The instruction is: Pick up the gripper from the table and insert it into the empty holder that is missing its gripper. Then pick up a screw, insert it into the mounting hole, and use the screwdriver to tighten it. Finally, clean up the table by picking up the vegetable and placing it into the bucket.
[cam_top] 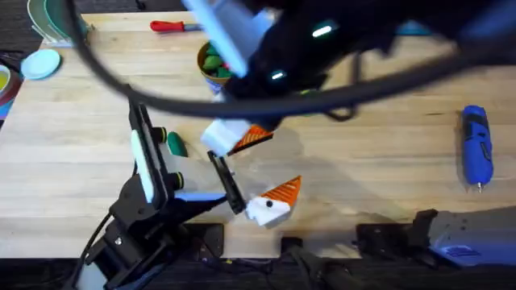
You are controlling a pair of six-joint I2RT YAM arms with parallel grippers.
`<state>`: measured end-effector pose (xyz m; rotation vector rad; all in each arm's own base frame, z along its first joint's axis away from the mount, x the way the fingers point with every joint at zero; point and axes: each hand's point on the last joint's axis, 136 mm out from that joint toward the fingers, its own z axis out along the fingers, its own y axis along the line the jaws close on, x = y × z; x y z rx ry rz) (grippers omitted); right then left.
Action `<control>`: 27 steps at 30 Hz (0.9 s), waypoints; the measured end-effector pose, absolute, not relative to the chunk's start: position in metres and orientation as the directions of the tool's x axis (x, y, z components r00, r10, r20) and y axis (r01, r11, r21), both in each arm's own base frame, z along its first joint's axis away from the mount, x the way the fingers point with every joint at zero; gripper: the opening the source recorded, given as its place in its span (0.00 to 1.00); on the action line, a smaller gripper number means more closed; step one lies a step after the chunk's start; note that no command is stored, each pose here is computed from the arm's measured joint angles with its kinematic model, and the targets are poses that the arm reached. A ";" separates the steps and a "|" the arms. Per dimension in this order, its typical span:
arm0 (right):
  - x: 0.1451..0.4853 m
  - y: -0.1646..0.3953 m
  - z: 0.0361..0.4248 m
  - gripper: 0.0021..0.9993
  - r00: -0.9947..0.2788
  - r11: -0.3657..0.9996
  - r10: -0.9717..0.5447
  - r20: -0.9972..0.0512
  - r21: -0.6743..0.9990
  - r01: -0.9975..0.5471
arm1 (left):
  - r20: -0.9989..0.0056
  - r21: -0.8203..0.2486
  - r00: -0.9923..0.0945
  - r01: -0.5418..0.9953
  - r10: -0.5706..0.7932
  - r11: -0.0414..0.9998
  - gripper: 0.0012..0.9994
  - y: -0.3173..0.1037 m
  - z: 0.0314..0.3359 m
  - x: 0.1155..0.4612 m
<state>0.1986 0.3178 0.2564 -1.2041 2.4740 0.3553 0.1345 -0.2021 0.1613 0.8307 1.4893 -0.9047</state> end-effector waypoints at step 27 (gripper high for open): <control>0.107 0.161 0.274 0.99 -0.631 0.661 -0.446 -0.635 0.242 -0.710 | -0.995 -0.083 -0.098 0.888 0.011 0.452 0.99 -0.202 0.161 0.134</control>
